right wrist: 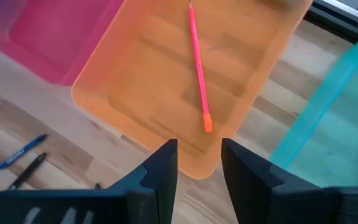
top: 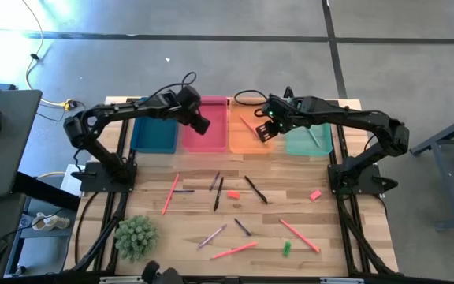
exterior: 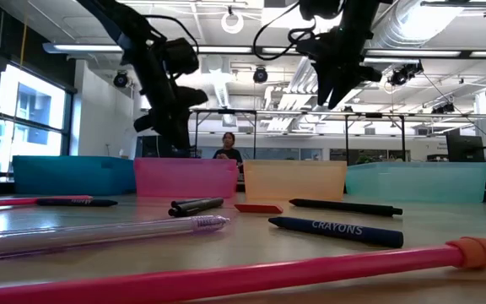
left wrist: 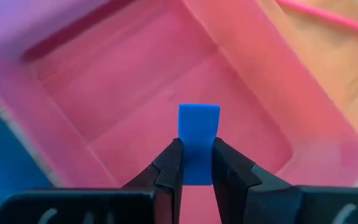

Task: Sort crayons/erasers/pens/pencils in bins
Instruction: Put the blue eraser into the pink bin, then put the black pen into the green bin

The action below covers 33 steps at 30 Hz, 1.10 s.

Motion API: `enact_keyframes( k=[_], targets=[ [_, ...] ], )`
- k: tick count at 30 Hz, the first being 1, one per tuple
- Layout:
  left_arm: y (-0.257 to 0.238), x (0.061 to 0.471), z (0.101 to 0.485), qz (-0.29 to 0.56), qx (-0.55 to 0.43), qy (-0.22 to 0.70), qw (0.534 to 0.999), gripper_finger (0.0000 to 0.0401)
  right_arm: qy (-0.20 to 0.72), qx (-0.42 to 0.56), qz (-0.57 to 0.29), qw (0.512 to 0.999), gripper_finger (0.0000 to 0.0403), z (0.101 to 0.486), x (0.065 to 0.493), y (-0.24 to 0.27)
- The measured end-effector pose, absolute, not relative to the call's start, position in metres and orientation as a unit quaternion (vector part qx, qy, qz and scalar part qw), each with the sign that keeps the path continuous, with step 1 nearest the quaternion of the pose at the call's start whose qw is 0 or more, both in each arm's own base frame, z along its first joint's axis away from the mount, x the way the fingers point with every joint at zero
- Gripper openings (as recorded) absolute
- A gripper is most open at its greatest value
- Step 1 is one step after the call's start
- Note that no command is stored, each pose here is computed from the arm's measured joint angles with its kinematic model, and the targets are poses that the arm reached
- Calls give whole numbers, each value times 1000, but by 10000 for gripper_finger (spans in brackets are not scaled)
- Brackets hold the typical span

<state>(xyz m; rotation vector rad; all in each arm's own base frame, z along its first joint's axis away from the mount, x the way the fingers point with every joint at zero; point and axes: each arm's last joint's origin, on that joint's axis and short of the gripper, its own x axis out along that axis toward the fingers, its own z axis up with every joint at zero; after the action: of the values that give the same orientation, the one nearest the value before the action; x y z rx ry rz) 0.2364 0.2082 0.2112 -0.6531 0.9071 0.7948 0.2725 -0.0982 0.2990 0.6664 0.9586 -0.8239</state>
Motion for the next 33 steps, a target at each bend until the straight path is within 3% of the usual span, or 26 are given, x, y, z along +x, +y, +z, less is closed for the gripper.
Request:
enact_keyframes(
  k=[11, 23, 33],
  targets=[
    [213, 248, 182, 338, -269, 468, 771, 60, 430, 302, -378, 762, 117, 295, 286, -72],
    [215, 251, 172, 327, -258, 484, 770, 97, 501, 290, -331, 745, 117, 257, 316, -40],
    [215, 250, 172, 306, -232, 495, 779, 147, 515, 309, -310, 737, 117, 255, 318, -18]
  ],
)
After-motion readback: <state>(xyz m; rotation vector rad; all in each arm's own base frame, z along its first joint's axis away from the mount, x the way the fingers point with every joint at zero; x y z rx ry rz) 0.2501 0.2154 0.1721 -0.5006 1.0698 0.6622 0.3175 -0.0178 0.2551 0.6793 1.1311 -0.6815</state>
